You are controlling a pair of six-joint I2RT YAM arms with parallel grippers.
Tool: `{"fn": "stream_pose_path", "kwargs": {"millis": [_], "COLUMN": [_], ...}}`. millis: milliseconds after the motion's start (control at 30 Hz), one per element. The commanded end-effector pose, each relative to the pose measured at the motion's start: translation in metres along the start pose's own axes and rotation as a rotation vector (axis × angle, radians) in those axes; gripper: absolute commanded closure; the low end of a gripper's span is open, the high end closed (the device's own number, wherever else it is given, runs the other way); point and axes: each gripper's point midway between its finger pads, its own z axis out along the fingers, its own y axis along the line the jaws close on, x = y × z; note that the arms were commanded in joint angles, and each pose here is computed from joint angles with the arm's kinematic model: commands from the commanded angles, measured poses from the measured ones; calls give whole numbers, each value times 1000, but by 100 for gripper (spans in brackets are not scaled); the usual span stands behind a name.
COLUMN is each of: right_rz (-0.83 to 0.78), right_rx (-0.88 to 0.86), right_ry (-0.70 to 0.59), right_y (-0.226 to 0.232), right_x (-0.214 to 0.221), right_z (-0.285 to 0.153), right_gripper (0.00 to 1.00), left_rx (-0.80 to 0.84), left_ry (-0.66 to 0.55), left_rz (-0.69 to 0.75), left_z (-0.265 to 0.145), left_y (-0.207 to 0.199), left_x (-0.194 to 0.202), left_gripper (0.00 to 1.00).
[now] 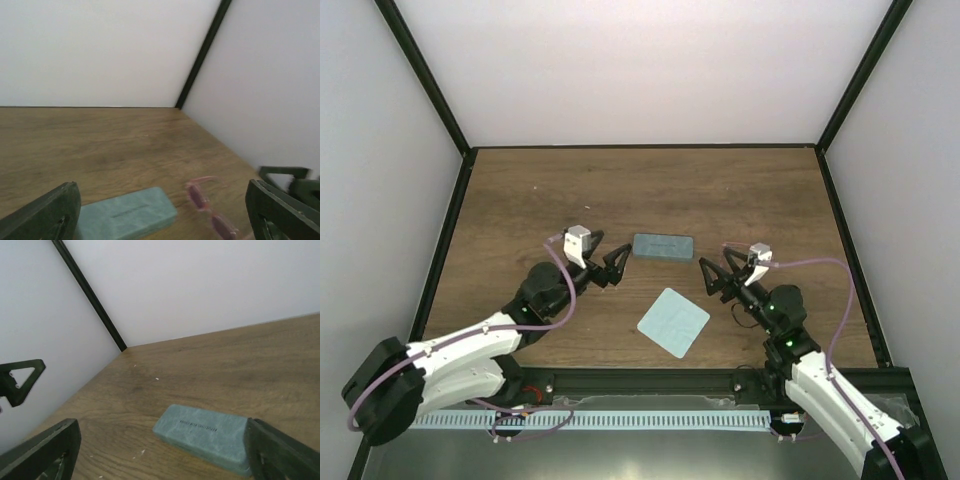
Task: Organize the sunglasses
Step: Adjust the sunglasses case at the center of the board.
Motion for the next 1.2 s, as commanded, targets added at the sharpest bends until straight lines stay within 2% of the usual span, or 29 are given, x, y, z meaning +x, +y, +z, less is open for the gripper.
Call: {"fn": "stream_pose_path", "kwargs": {"millis": [0, 33, 67, 167, 200, 233, 267, 333, 367, 433, 467, 500, 567, 600, 667, 700, 767, 800, 833, 867, 900, 967, 1033, 1100, 1167], "right_rz": [31, 31, 32, 39, 43, 45, 46, 45, 35, 17, 4, -7, -43, -57, -79, -87, -101, -102, -103, -99, -91, -78, -76, -71, -66], "right_rx": [-7, -9, -10, -3, 6, 18, 32, 46, 44, 39, 39, 46, 55, 61, 73, 82, 111, 120, 117, 111, 108, 119, 153, 184, 198], "right_ry": [36, 39, 43, 70, 84, 96, 108, 142, 153, 173, 182, 192, 195, 203, 243, 257, 257, 255, 252, 256, 263, 286, 308, 344, 346], "right_y": [-2, -2, -2, -4, -5, -8, -10, -14, -14, -13, -13, -14, -15, -16, -20, -23, -28, -30, -30, -30, -30, -34, -43, -53, -60], "right_x": [17, 19, 20, 24, 27, 29, 32, 38, 40, 43, 43, 41, 32, 29, 30, 30, 22, 19, 15, 14, 14, 16, 19, 30, 38], "right_z": [-5, -5, -5, -2, -1, 1, 2, 7, 11, 18, 23, 29, 45, 54, 74, 83, 102, 110, 119, 127, 135, 150, 166, 175, 177], "right_gripper": [17, 25, 35, 74, 87, 94, 98, 96, 82, 39, 27, 21, 16, 14, 13, 13, 15, 19, 28, 46, 62, 80, 89, 93, 93], "left_rx": [-112, -116, -115, -131, -147, -156, -166, -196, -211, -235, -244, -252, -268, -273, -279, -274, -268, -270, -272, -273, -273, -297, -338, -361, -374], "left_ry": [-47, -33, -22, 4, 4, 7, 13, 17, 18, 17, 23, 31, 45, 51, 50, 49, 50, 51, 54, 55, 61, 70, 75, 69, 56], "left_rz": [16, 20, 24, 24, 23, 26, 31, 40, 44, 55, 63, 75, 98, 108, 109, 104, 90, 86, 83, 83, 86, 90, 89, 89, 75], "left_z": [14, 17, 21, 28, 29, 30, 30, 30, 29, 26, 24, 22, 18, 16, 12, 11, 9, 8, 7, 6, 6, 6, 5, 3, 1], "left_y": [16, 17, 17, 20, 22, 24, 26, 32, 35, 41, 44, 46, 51, 52, 53, 52, 51, 52, 52, 53, 54, 58, 65, 69, 72], "left_x": [-10, -7, -4, 5, 7, 9, 12, 15, 17, 21, 24, 27, 32, 34, 32, 31, 31, 32, 34, 36, 38, 40, 41, 40, 39], "left_gripper": [17, 24, 38, 77, 86, 94, 96, 95, 83, 48, 31, 14, 2, 0, 0, 8, 39, 56, 73, 85, 91, 96, 96, 96, 92]}}
